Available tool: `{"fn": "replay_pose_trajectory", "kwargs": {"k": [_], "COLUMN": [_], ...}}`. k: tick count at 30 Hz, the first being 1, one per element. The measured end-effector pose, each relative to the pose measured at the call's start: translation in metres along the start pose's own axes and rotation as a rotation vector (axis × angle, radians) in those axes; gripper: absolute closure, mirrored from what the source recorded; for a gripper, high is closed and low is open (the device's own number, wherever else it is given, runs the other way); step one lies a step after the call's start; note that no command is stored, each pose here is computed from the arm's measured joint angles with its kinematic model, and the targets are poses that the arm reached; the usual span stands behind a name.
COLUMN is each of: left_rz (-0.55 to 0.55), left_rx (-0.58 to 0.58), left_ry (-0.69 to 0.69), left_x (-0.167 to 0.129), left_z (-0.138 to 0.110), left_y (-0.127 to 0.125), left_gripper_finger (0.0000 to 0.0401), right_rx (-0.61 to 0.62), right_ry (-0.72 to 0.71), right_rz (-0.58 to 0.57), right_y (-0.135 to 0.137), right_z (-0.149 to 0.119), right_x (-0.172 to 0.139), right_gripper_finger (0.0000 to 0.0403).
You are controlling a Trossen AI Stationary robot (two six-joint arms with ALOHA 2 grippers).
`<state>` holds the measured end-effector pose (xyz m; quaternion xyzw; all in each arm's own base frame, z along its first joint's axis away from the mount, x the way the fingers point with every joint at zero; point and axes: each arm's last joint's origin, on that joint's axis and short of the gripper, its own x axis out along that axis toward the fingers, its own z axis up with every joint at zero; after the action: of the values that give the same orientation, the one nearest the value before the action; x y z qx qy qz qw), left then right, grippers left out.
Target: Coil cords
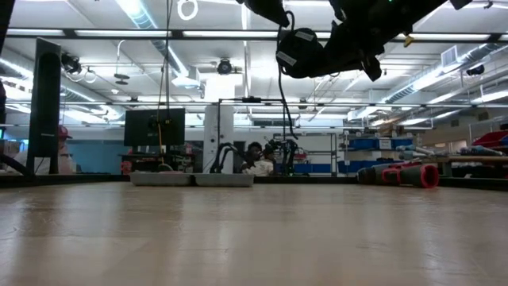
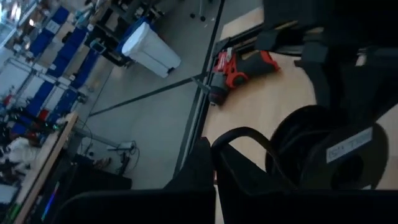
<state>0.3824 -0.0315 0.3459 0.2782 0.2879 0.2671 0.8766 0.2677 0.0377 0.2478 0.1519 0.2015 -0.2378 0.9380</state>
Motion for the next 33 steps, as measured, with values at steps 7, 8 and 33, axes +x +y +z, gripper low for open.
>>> {"fn": "replay_pose_trajectory", "kwargs": {"k": [7, 8, 33], "left_rz": [0.029, 0.033, 0.005], "left_rx": [0.004, 0.005, 0.075], "left_ry": [-0.044, -0.047, -0.017], "left_x": [0.001, 0.001, -0.001], "left_z": [0.006, 0.006, 0.002], "left_y": [0.004, 0.004, 0.001], "left_gripper_finger": [0.0400, 0.0400, 0.0315], "right_rx": [0.026, 0.024, -0.016], "right_ry": [-0.018, -0.027, -0.054], "right_rz": [-0.025, -0.023, -0.062], "right_y": [-0.015, -0.015, -0.020], "right_z": [0.010, 0.011, 0.009], "right_x": [0.012, 0.015, 0.040], "right_gripper_finger": [0.0403, 0.0403, 0.0403]}}
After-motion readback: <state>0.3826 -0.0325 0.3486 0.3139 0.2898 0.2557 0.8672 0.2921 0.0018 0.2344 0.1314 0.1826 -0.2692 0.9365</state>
